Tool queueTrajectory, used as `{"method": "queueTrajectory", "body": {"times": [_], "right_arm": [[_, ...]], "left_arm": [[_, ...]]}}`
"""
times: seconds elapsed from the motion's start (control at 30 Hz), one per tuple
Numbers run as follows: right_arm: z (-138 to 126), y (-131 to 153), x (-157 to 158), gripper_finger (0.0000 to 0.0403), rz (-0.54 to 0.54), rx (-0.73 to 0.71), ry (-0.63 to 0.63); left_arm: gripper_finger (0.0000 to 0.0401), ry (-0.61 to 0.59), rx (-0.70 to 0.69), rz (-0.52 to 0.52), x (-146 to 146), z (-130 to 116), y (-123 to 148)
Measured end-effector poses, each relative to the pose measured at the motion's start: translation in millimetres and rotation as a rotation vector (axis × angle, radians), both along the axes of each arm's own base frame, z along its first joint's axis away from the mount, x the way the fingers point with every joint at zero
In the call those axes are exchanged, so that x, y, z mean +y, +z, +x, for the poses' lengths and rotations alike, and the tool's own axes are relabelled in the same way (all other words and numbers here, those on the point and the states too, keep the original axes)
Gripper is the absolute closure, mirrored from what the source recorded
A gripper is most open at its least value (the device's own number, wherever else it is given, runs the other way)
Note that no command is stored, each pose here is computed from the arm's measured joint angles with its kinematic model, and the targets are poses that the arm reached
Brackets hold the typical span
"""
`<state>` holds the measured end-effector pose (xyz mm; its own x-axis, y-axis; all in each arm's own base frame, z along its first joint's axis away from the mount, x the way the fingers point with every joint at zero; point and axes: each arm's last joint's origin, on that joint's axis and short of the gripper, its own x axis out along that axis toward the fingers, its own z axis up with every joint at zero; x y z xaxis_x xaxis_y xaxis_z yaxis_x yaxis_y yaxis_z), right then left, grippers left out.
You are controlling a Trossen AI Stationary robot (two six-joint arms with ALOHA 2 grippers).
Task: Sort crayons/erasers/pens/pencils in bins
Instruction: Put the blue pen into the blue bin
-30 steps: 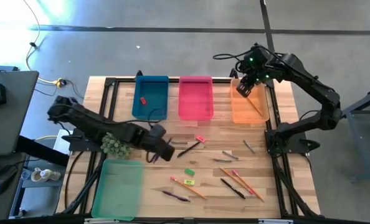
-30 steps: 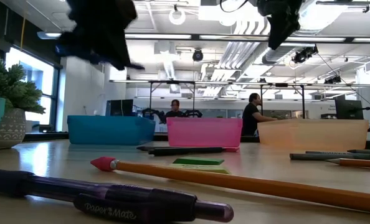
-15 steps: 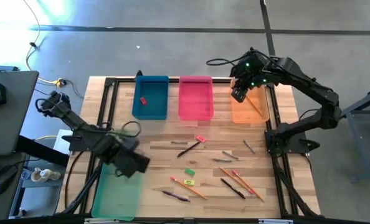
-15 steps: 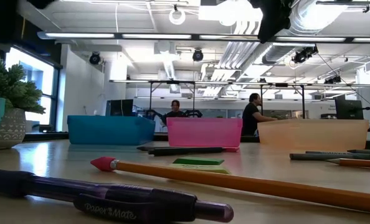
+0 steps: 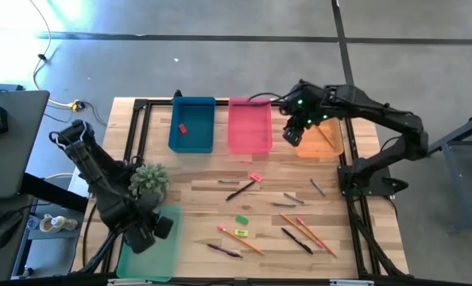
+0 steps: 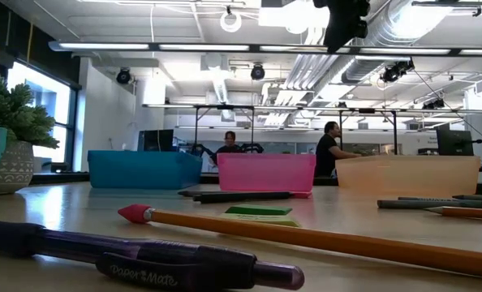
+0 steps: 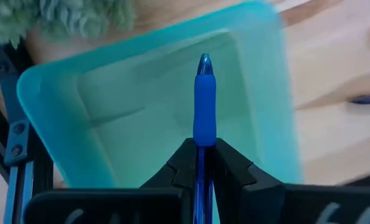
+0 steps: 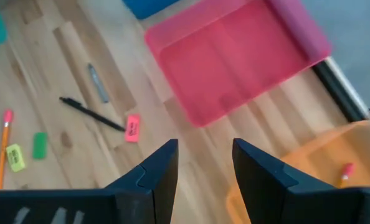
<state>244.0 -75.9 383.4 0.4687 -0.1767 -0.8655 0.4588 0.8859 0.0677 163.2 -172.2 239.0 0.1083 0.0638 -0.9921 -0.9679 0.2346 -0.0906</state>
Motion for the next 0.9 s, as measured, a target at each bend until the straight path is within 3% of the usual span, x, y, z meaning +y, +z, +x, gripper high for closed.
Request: {"method": "queueTrajectory", "body": {"times": [0.5, 0.9], "right_arm": [[37.3, -27.0, 48.5, 0.0258, 0.088, 0.101, 0.099], [45.0, -34.8, 81.5, 0.0258, 0.066, 0.136, 0.112]], "left_arm": [[0.0383, -0.047, 0.117, 0.134, -32.7, 6.3, -52.1], [0.0309, -0.085, 0.118, 0.137, -34.6, 7.9, -55.6]]}}
